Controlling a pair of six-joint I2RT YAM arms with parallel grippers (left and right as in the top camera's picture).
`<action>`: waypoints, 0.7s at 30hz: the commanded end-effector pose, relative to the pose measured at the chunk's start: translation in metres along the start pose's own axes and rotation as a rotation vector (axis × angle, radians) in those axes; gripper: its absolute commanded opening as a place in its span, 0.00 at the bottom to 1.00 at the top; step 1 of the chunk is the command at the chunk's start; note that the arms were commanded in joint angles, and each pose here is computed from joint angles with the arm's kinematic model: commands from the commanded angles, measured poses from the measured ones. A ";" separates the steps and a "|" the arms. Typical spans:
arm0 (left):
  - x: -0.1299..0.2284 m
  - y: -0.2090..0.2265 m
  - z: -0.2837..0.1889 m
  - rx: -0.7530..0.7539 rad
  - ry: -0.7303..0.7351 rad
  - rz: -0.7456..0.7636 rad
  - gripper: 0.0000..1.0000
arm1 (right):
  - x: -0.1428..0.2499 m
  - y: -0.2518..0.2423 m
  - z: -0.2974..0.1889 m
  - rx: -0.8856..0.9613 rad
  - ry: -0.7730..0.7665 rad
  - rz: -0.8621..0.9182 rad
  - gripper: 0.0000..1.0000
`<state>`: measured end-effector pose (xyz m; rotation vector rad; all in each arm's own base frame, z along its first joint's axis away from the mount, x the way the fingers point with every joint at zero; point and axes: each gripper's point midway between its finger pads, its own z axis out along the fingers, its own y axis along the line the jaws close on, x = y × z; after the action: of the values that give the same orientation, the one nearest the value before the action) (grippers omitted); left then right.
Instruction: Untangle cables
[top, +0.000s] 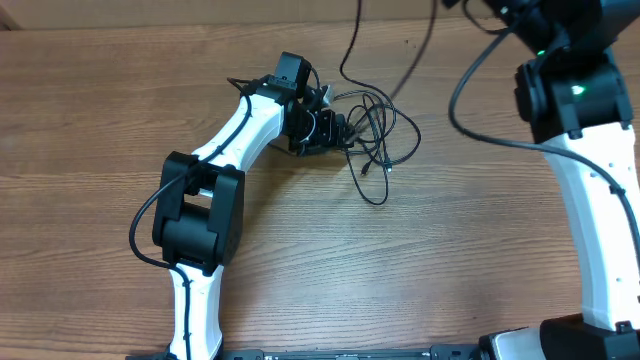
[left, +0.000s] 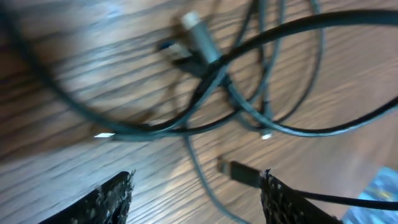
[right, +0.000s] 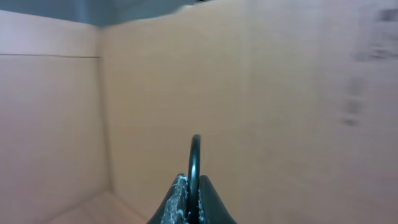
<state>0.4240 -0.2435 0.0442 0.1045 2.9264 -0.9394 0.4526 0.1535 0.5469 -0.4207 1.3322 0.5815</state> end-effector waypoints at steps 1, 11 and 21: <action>-0.009 0.020 -0.010 -0.101 -0.037 -0.025 0.65 | -0.014 -0.036 -0.015 0.129 -0.016 -0.013 0.04; -0.008 0.038 -0.016 -0.164 -0.034 -0.055 0.66 | 0.040 -0.151 -0.080 0.580 0.206 0.083 0.04; -0.008 0.039 -0.016 -0.167 -0.035 -0.058 0.66 | 0.098 -0.228 -0.176 0.989 0.447 0.162 0.04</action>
<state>0.4273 -0.2036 0.0288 -0.0001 2.9974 -0.7018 0.4740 -0.0840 0.4107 0.2905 1.9046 0.0261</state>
